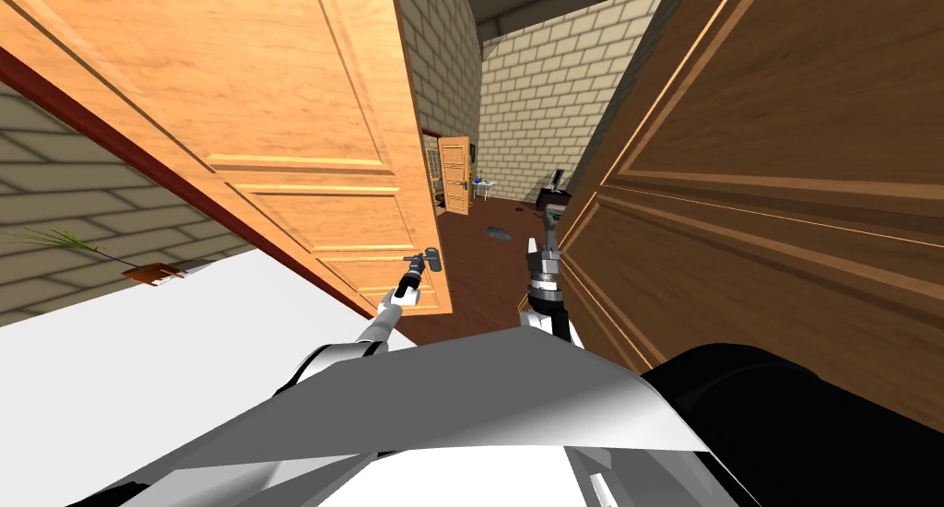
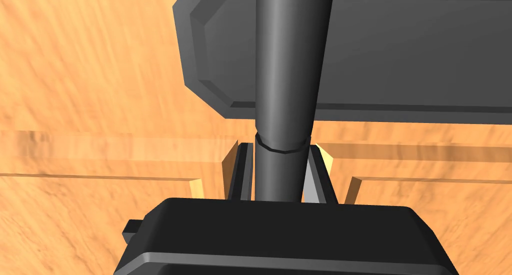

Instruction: Push the door open

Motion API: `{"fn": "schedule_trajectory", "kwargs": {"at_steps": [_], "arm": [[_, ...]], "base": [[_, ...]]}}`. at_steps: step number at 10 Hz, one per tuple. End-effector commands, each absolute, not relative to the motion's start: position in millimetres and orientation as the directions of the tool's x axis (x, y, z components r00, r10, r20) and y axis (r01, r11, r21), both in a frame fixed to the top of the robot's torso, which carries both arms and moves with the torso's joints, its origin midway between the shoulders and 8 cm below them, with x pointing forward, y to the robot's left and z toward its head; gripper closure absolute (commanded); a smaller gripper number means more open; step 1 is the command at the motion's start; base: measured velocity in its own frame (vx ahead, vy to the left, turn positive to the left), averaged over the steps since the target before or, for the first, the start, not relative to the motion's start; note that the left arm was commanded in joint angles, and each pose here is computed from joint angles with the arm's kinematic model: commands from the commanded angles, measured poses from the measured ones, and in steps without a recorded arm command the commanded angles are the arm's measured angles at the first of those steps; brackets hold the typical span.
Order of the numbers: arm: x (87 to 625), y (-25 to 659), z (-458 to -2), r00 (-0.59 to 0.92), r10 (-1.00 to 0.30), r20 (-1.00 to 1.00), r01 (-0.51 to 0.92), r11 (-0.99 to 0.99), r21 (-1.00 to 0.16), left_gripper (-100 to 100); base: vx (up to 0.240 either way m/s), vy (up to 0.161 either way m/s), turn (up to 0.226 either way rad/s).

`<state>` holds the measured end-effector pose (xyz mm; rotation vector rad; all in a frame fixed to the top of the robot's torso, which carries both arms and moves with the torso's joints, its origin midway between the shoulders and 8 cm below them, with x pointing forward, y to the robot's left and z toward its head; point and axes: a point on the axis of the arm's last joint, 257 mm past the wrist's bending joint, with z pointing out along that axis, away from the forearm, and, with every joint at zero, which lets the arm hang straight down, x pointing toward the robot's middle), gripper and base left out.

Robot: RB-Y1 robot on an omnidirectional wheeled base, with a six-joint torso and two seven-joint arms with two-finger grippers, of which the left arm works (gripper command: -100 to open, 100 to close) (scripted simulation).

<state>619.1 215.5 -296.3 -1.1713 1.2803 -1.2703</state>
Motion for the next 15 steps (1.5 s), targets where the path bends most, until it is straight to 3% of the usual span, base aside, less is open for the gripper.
{"fn": "schedule_trajectory", "kwargs": {"at_steps": [1, 15], "arm": [[620.9, 226.6, -292.3, -0.065, -0.998, -0.001, 0.001, 0.001, -1.000, 100], [619.9, 229.4, -295.1, 0.034, -0.999, -0.002, -0.004, 0.002, -1.000, 100]], "base": [[0.162, -0.128, 0.048], [0.164, -0.080, 0.100]]}}
